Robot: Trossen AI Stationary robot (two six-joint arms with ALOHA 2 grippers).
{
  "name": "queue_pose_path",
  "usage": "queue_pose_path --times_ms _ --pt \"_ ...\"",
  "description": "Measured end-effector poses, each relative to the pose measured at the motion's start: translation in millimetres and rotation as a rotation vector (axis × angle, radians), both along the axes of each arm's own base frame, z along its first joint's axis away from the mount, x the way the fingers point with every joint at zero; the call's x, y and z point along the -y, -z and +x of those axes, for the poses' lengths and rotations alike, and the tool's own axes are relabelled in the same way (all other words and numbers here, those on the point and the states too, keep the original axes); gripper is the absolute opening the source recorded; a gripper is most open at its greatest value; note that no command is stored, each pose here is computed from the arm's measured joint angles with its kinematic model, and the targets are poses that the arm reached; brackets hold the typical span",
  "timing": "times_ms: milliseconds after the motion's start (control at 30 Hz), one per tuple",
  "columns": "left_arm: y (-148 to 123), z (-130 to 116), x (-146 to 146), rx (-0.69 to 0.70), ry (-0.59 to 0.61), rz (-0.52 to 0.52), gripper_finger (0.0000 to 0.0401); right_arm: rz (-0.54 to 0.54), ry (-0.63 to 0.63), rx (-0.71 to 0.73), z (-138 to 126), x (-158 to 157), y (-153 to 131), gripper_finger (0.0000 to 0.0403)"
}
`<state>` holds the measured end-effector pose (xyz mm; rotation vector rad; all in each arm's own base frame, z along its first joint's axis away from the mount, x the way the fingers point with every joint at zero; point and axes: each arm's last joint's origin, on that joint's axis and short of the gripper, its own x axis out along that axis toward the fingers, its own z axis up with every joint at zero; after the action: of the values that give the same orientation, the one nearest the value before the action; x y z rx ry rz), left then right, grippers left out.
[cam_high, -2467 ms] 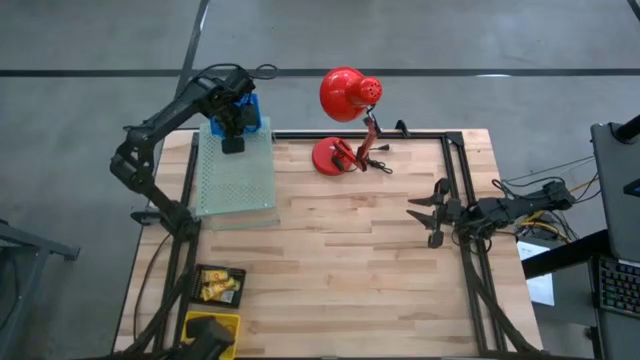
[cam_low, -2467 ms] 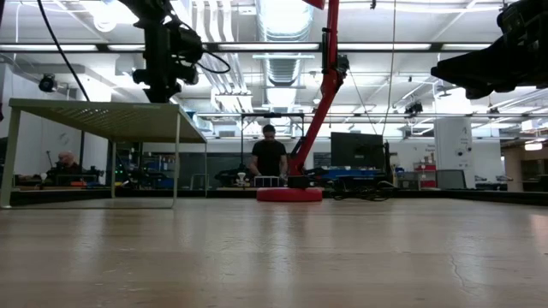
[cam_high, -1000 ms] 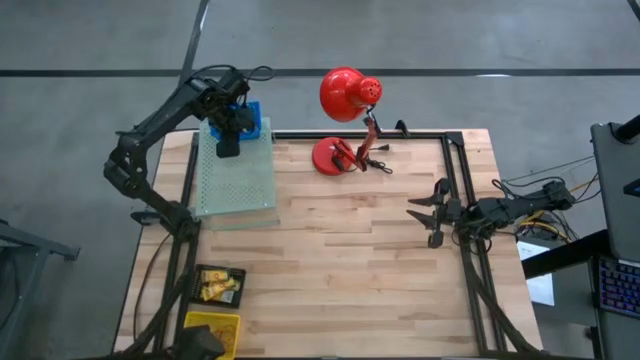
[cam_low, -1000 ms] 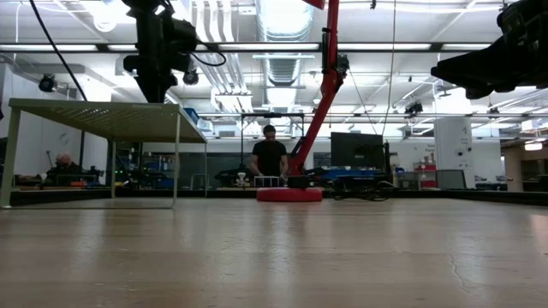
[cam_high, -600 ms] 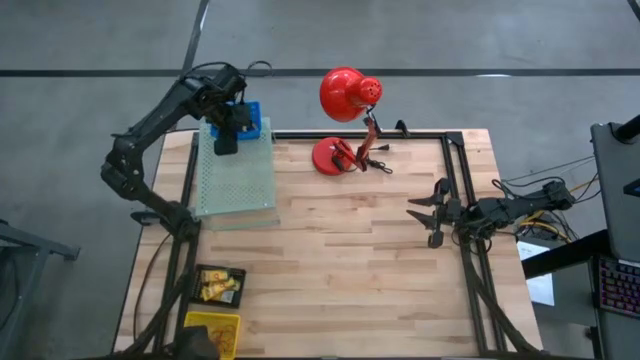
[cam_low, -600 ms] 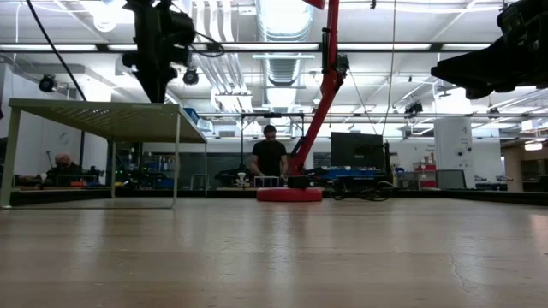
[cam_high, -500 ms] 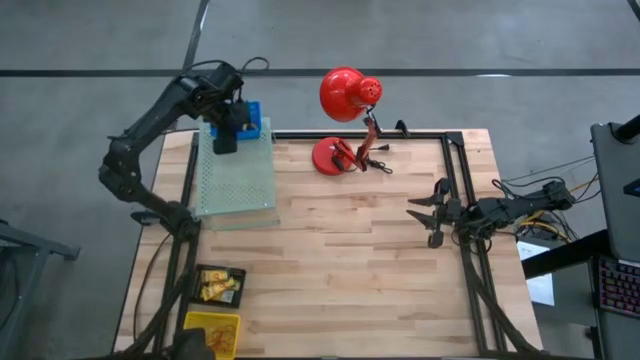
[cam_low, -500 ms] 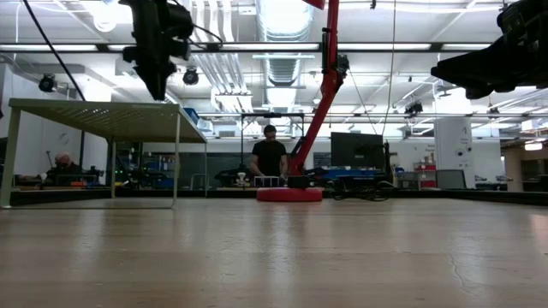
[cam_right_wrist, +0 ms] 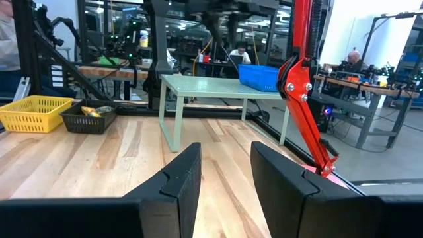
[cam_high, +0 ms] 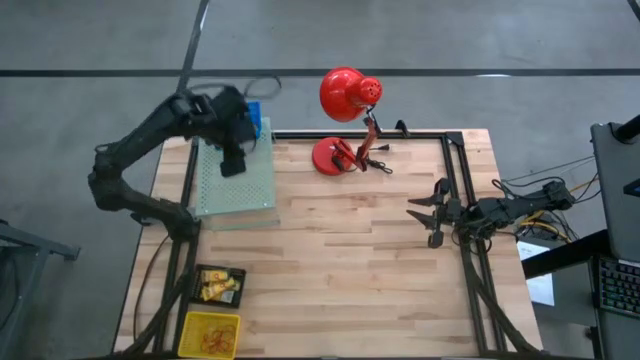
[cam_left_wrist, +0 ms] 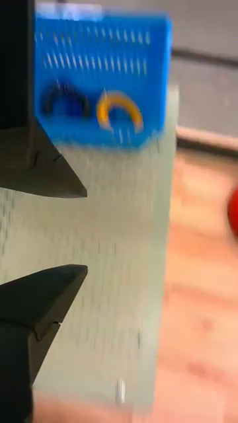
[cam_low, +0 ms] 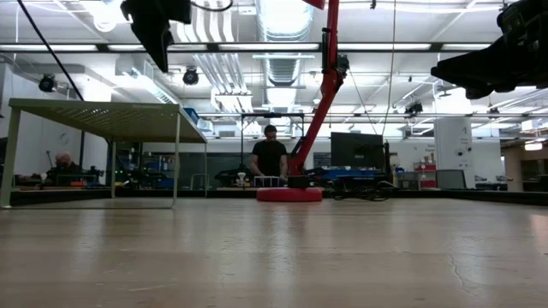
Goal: Pick & Place Office Desk Supplies
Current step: Put the black bin on the shelf
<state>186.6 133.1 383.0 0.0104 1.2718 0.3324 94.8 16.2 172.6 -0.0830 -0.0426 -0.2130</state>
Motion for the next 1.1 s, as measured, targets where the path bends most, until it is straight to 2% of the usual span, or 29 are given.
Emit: queue_pose_path --times_ms 133,333,567,667,800,967,1100 --pt "1.6 15.9 39.2 -0.018 0.006 -0.060 0.0177 0.000 -0.001 0.000 0.0 0.0 0.0 0.0128" --pt "8.5 31.1 103.1 -0.049 0.003 -0.044 0.0177 0.000 0.000 0.000 0.0 0.0 0.0 0.0128" --pt "28.8 28.5 176.3 -0.096 0.115 -0.076 0.0177 0.000 0.000 0.000 0.0 0.0 0.0 0.0128" --pt "42.2 21.5 200.1 -0.128 0.108 -0.084 0.0177 0.000 0.000 0.000 0.0 0.0 0.0 0.0128" --pt "55.8 11.6 221.2 -0.144 0.000 -0.106 0.0177 0.000 0.000 0.000 0.0 0.0 0.0 0.0128" --pt "62.2 1.0 238.1 -0.152 -0.022 -0.121 0.0177 0.000 0.000 0.000 0.0 0.0 0.0 0.0128" --pt "60.6 -1.1 240.8 -0.128 -0.062 -0.139 0.0177 0.000 0.000 0.000 0.0 0.0 0.0 0.0128"
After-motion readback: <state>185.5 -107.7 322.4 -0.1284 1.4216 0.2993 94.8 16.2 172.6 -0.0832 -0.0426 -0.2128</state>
